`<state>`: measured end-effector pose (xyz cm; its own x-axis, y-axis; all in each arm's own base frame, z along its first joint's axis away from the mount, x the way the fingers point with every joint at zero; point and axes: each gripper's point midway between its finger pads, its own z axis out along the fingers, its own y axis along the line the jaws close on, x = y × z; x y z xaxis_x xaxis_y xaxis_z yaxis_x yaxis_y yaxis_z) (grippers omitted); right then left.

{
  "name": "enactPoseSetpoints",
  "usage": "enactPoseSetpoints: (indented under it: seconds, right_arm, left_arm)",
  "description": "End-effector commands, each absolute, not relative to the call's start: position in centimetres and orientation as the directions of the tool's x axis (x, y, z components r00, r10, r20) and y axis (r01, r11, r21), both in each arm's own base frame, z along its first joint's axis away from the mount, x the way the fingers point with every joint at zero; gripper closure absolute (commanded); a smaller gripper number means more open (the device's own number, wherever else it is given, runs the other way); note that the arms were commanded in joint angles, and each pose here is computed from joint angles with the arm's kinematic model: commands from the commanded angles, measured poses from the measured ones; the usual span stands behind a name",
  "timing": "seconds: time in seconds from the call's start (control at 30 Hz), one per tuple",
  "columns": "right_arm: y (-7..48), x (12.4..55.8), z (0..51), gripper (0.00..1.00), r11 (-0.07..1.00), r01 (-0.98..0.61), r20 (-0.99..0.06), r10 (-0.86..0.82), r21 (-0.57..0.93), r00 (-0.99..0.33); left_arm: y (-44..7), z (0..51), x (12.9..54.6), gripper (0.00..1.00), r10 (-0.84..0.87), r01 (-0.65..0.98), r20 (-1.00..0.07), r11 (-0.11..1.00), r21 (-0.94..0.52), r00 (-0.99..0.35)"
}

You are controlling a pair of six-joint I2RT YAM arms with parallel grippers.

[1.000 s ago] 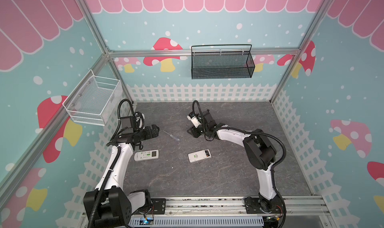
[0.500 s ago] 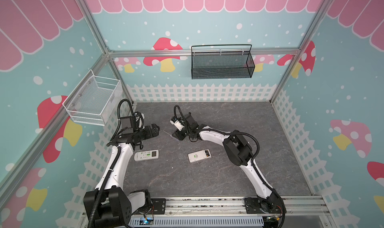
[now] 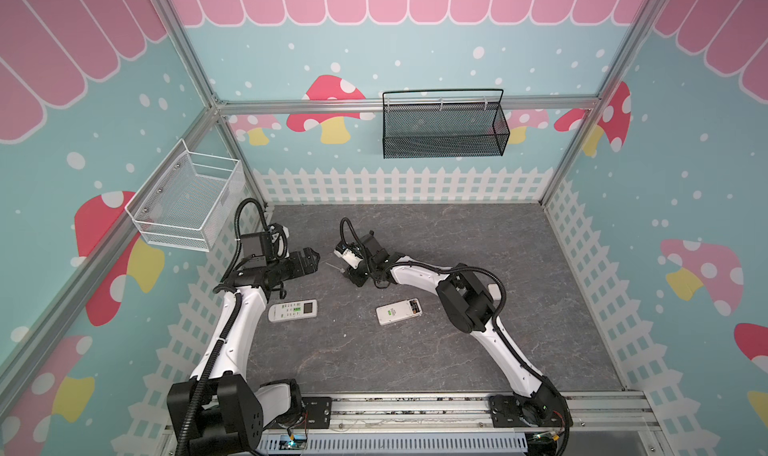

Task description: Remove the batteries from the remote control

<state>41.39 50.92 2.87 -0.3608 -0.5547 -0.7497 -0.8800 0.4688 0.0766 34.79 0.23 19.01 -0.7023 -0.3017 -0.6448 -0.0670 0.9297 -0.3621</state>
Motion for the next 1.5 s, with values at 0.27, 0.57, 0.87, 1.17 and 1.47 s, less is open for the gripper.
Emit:
enactPoseSetpoints:
  seconds: [0.27,0.57,0.87,1.17,1.47]
  right_arm:
    - [45.0,40.2,7.2,0.91,0.461,-0.886,-0.751,-0.599,-0.04,-0.278]
    - [37.2,35.9,14.9,0.89,0.415,-0.877,-0.827,-0.562,-0.243,-0.037]
    - [32.5,32.4,19.1,0.89,0.36,-0.76,-0.764,-0.589,-0.541,0.265]
    - [30.4,29.2,20.5,0.9,0.215,-0.587,-0.579,-0.602,-0.78,0.55]
    - [31.7,27.3,20.8,0.91,0.135,-0.684,-0.643,-0.509,-0.717,0.573]
  left_arm:
    - [-2.2,21.6,34.5,0.0,-0.207,0.123,-0.689,0.909,-0.398,-0.695]
    - [-6.5,25.6,33.6,0.1,-0.177,0.341,-0.692,0.768,-0.542,-0.7]
    - [-10.1,27.1,32.6,0.14,-0.195,0.433,-0.64,0.588,-0.683,-0.744]
    - [-14.1,26.6,30.3,0.17,-0.101,0.51,-0.606,0.444,-0.737,-0.789]
    - [-16.8,25.3,28.9,0.2,-0.015,0.545,-0.593,0.379,-0.748,-0.805]
